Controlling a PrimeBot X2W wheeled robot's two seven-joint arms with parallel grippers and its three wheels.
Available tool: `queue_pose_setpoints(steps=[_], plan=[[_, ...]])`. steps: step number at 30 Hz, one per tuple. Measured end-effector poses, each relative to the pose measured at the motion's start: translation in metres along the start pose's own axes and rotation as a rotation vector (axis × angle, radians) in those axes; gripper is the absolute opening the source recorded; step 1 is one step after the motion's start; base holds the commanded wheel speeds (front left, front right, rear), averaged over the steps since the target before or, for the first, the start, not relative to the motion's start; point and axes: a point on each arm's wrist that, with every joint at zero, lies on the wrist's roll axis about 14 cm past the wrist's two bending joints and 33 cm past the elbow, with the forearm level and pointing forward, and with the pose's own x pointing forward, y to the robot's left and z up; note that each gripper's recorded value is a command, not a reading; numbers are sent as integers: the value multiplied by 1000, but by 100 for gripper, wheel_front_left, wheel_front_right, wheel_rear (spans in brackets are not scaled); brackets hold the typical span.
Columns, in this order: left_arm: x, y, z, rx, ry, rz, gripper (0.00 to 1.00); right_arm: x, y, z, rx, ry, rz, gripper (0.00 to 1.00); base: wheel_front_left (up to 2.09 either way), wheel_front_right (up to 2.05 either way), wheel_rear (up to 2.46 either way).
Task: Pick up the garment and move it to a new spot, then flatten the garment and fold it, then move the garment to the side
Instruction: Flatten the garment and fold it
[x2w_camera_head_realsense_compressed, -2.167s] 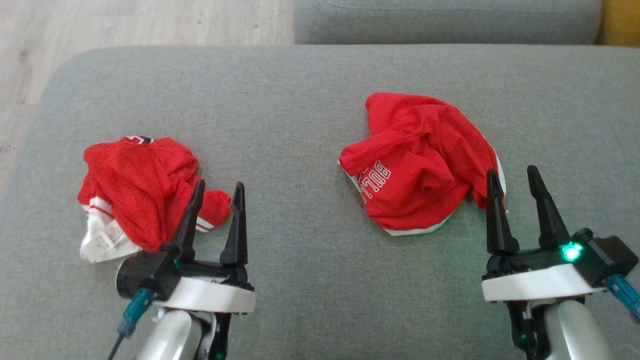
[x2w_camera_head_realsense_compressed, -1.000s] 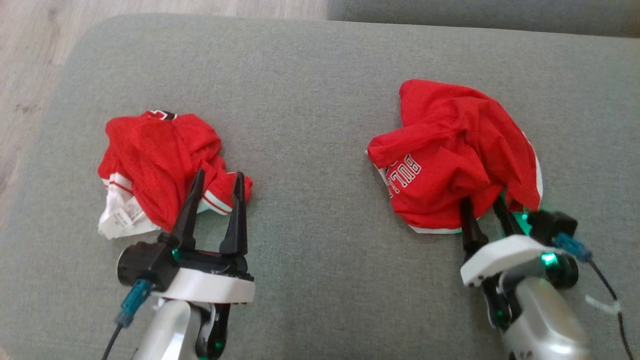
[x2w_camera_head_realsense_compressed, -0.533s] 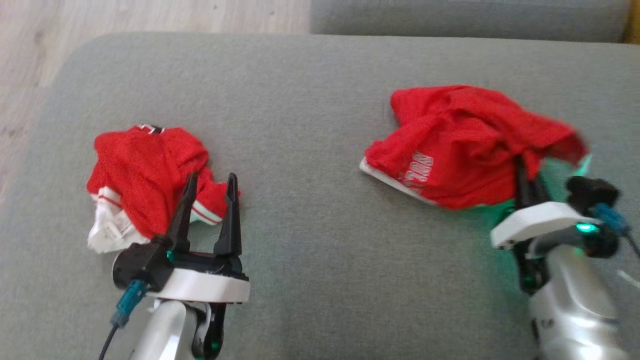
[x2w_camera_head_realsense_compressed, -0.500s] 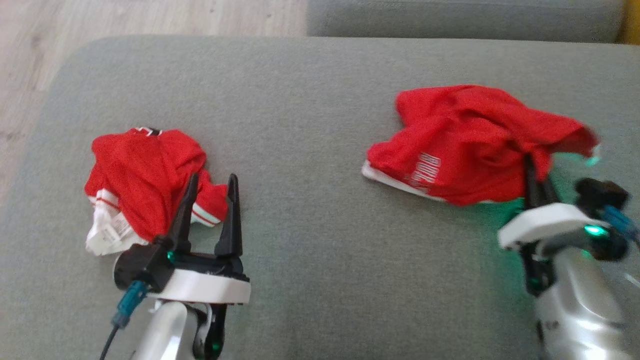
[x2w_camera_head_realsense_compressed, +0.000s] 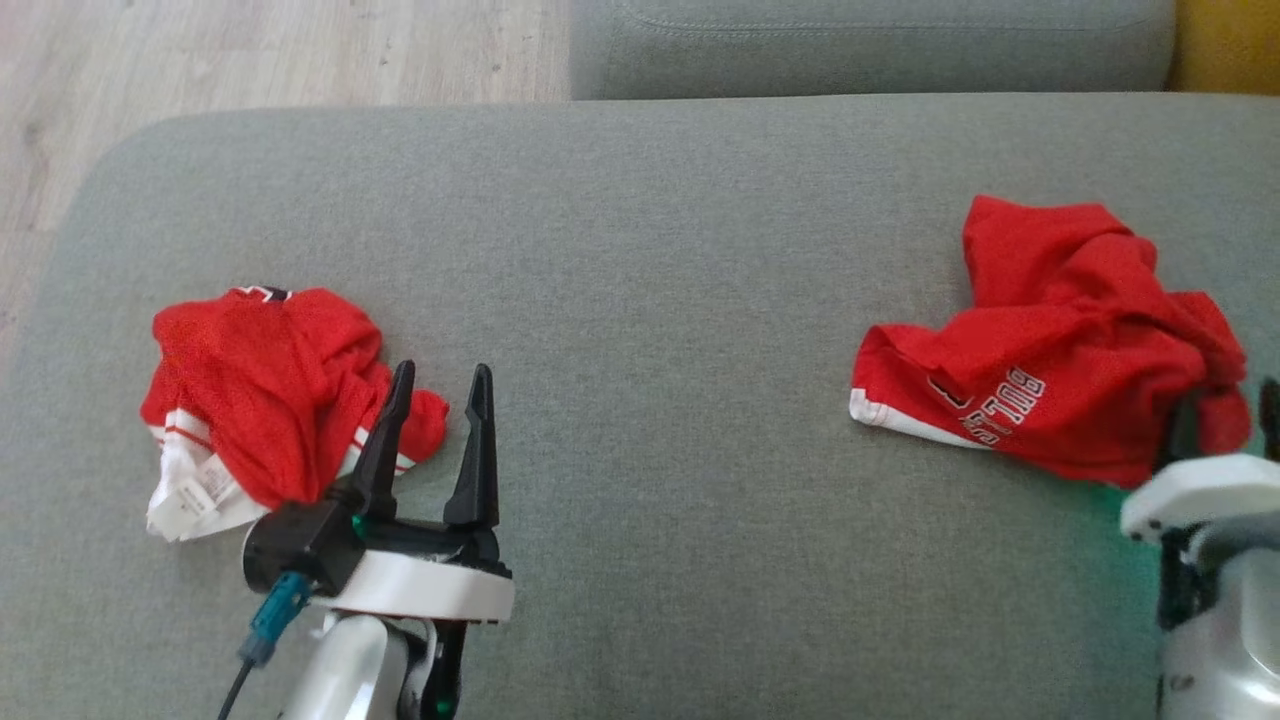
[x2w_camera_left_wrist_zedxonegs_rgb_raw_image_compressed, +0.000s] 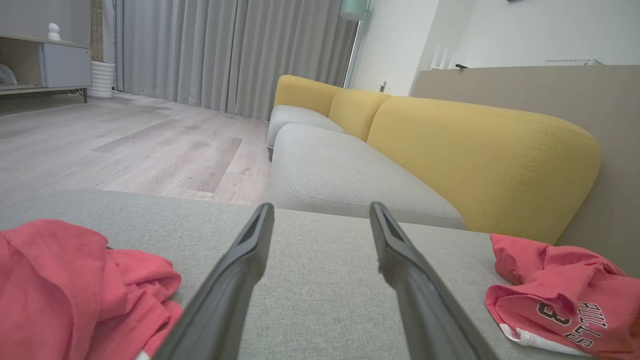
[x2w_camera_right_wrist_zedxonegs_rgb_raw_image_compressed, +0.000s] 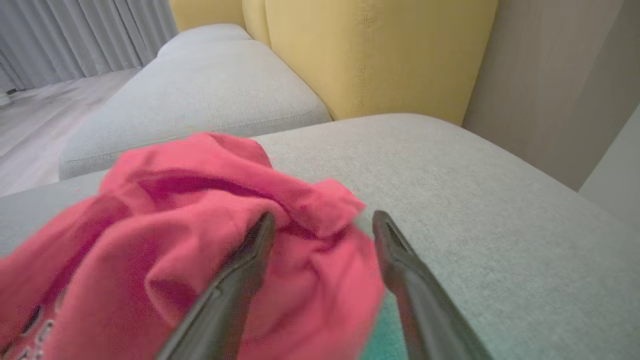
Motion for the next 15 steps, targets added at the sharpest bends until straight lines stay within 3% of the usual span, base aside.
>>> queue_pose_setpoints(steps=[4,8,15], plan=[[0,-4,2,-1,-5,-10,100,0,31,33,-14,-125,99,100,0,0,0],[-3,-9,0,-3,-2,-22,100,-21,80,71,2,-272,267,100,0,0,0],[-3,-15,1,-2,-2,-39,100,-67,90,25,11,-188,345,100,0,0,0]])
